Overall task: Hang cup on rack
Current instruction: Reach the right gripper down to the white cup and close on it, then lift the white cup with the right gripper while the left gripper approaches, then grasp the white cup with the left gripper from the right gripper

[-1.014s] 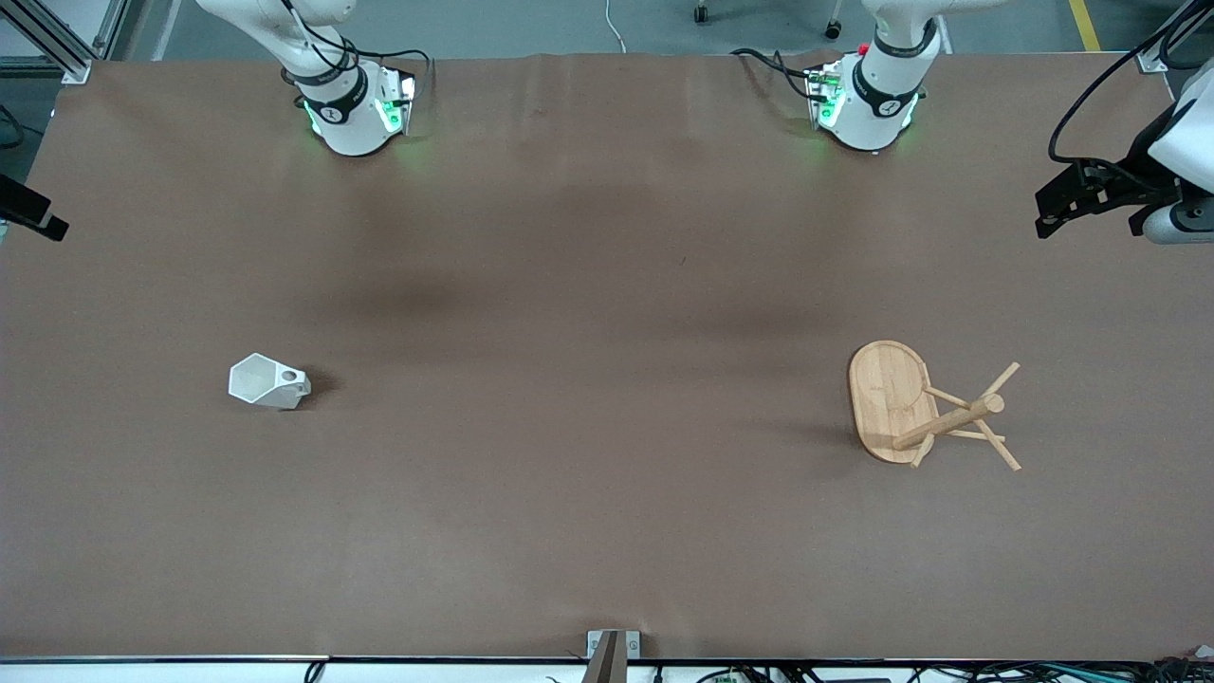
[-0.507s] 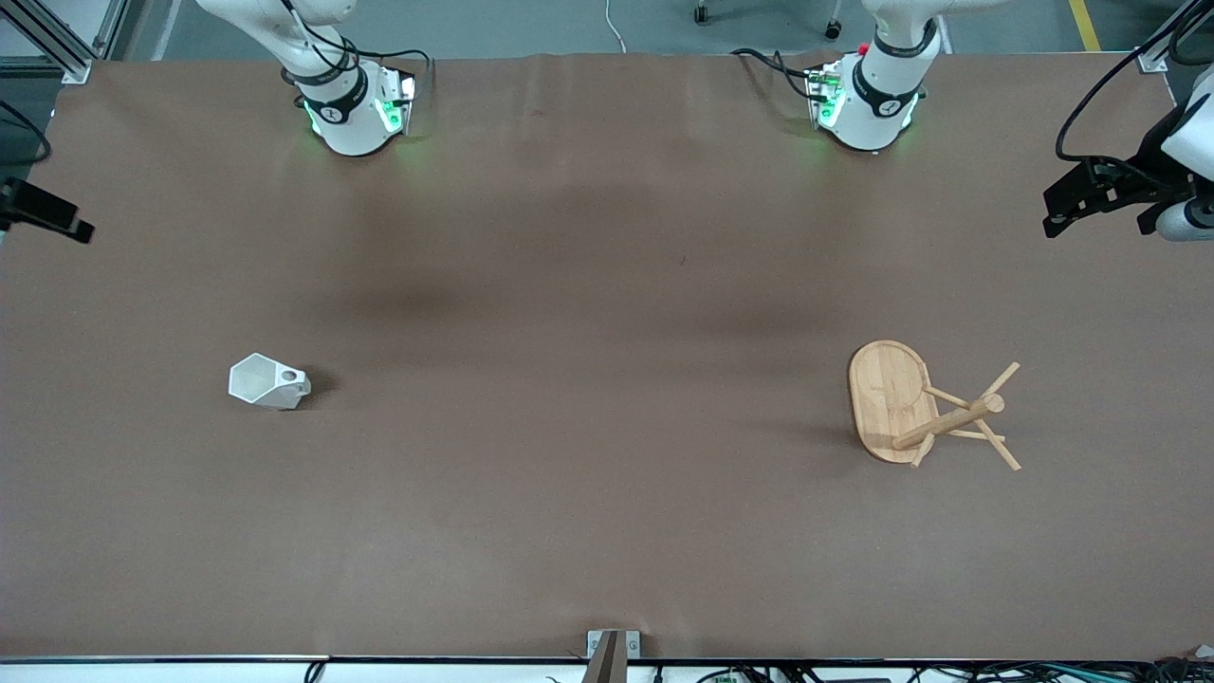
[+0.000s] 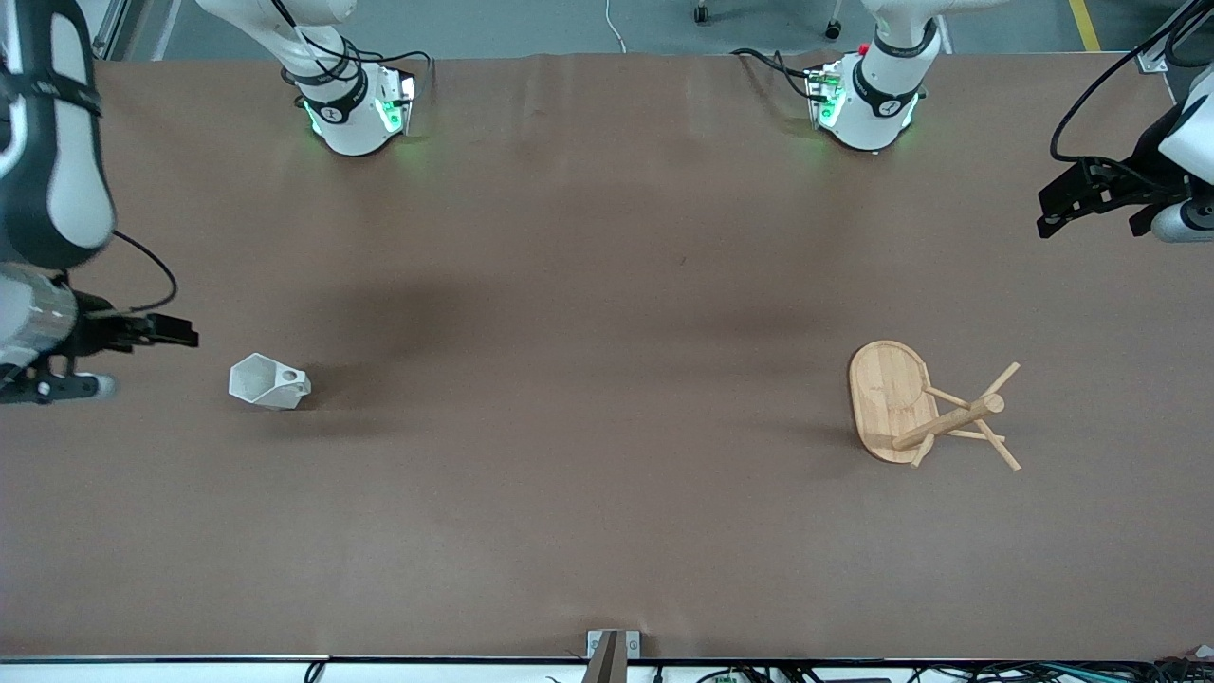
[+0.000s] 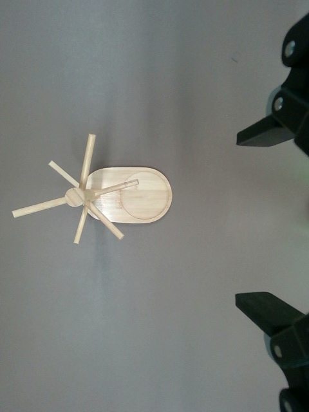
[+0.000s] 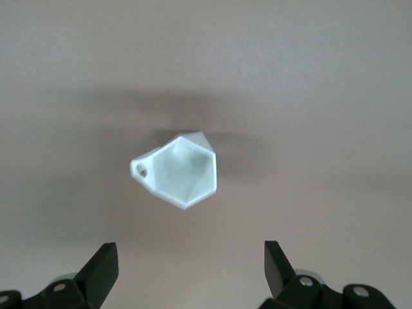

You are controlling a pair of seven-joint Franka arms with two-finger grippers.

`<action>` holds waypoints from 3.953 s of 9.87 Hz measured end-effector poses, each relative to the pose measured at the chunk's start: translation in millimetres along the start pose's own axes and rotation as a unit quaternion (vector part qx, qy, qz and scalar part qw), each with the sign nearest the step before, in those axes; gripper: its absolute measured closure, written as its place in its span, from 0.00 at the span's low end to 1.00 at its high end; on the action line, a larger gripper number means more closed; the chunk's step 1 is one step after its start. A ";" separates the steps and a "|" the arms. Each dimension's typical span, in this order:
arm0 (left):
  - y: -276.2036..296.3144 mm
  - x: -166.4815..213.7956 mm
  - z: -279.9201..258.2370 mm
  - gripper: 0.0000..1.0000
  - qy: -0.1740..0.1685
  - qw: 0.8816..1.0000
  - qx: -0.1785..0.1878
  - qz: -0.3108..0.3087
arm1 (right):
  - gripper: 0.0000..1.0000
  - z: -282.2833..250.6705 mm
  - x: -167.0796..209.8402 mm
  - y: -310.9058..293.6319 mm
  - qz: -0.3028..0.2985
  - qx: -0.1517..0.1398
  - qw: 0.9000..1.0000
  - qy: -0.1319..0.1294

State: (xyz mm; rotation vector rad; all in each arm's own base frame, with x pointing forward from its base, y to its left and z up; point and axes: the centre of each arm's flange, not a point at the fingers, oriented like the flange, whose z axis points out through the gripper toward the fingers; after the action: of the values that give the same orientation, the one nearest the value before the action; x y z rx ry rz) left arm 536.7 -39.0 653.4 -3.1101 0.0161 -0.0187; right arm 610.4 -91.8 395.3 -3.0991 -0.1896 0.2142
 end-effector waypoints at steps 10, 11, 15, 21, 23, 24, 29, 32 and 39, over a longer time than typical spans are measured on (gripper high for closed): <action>0.7 0.3 0.6 0.00 -0.001 1.000 -0.004 0.000 | 0.60 159.2 1.5 9.8 -0.056 -0.022 0.997 0.049; 0.7 0.3 0.6 0.00 -0.001 1.000 -0.004 0.000 | 0.63 160.0 2.1 9.9 -0.056 -0.023 0.997 0.052; 0.6 0.6 1.0 0.00 -0.001 1.000 -0.005 0.000 | 0.96 160.5 2.2 5.7 -0.056 -0.017 0.997 0.043; 6.1 3.1 5.8 0.00 -0.008 0.999 -0.031 0.001 | 0.96 40.3 37.7 -65.6 -0.074 0.118 0.989 -0.046; 19.4 3.9 7.5 0.00 -0.011 0.998 -0.064 0.009 | 0.96 34.8 42.2 -121.4 -0.062 0.255 0.964 -0.040; 35.6 2.7 6.8 0.00 -0.013 0.996 -0.091 0.020 | 0.96 34.2 46.1 -152.2 -0.052 0.313 0.948 -0.035; 201.8 -40.1 -8.1 0.00 -0.019 0.968 -0.186 0.169 | 0.96 38.4 30.8 -352.8 -0.035 0.527 0.846 -0.081; 286.6 -73.4 -10.3 0.00 0.036 0.927 -0.198 0.318 | 0.96 29.2 13.3 -424.5 -0.012 0.588 0.800 -0.121; 334.6 -60.1 27.1 0.00 0.133 0.832 -0.210 0.495 | 0.96 24.8 -8.4 -464.2 -0.020 0.624 0.761 -0.177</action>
State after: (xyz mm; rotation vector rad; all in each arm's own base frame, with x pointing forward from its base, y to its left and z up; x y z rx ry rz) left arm 473.5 -372.0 615.1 -2.9986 1.8111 -0.4667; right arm 543.3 368.2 389.3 -1.6878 -0.0603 0.6118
